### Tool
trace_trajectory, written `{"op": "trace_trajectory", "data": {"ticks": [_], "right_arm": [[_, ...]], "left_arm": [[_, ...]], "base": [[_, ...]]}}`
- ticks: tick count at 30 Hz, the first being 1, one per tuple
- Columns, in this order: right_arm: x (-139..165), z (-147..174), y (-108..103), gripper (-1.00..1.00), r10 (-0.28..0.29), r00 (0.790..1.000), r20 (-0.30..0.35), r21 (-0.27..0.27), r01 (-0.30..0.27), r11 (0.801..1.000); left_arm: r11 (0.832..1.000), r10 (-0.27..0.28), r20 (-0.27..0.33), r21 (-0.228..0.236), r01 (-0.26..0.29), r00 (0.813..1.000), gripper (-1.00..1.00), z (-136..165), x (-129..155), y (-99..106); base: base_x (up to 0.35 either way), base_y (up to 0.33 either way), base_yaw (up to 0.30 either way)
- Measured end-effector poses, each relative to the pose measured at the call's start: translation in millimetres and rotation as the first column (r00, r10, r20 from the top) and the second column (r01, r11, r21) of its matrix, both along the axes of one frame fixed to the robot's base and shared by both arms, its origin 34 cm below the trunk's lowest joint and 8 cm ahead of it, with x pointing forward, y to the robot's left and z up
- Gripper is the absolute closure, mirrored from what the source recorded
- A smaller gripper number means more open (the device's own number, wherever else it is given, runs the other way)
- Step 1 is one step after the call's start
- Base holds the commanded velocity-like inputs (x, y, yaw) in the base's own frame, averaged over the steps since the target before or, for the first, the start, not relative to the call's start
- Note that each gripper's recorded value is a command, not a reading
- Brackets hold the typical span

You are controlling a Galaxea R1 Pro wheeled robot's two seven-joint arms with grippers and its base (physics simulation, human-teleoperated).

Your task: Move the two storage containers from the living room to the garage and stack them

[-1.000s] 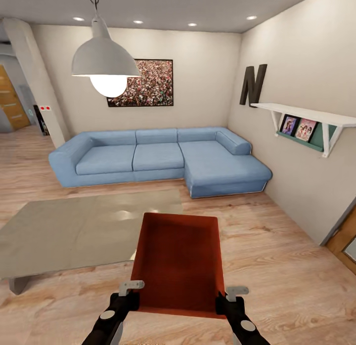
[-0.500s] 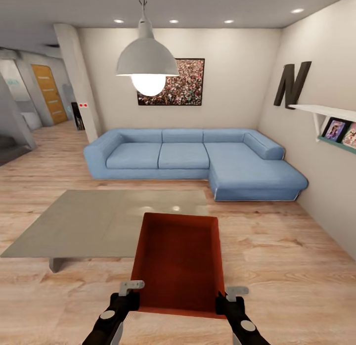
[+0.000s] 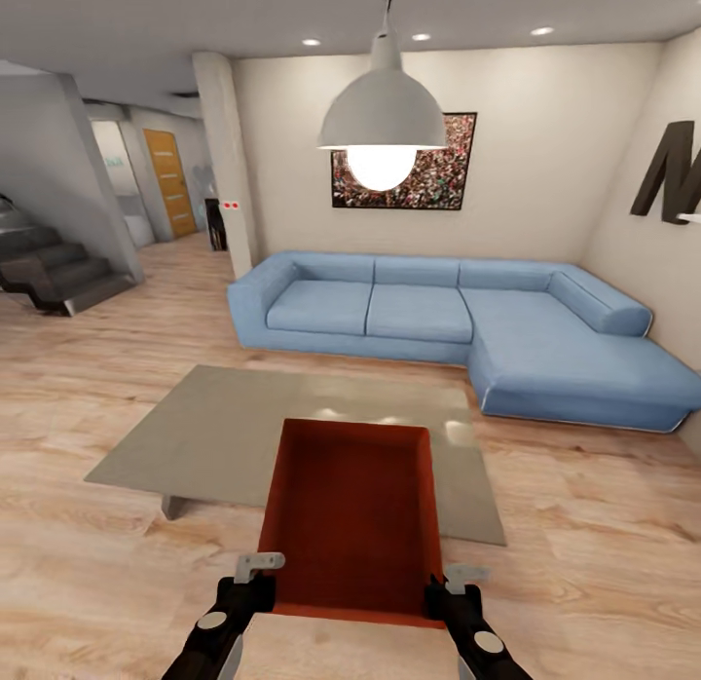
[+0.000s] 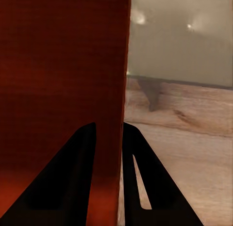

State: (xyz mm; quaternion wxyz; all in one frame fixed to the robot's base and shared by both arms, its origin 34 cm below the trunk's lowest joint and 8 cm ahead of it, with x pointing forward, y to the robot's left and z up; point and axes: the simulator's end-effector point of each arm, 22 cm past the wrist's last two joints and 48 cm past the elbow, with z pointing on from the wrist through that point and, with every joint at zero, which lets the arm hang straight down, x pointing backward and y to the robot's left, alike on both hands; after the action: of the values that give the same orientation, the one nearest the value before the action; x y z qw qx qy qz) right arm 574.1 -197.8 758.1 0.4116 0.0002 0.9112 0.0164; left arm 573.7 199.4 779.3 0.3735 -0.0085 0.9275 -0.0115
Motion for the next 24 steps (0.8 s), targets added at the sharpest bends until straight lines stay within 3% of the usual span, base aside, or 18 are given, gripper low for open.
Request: {"op": "trace_trajectory", "data": {"ticks": [24], "right_arm": [[0.0,-0.4,0.2,1.00,0.001,1.000,-0.001,-0.001,-0.001,1.000]], "left_arm": [[1.000,0.001,-0.002,0.000,-0.001,1.000,1.00,-0.7,-0.3,0.3]], "base": [[0.029,0.315,0.300]]}}
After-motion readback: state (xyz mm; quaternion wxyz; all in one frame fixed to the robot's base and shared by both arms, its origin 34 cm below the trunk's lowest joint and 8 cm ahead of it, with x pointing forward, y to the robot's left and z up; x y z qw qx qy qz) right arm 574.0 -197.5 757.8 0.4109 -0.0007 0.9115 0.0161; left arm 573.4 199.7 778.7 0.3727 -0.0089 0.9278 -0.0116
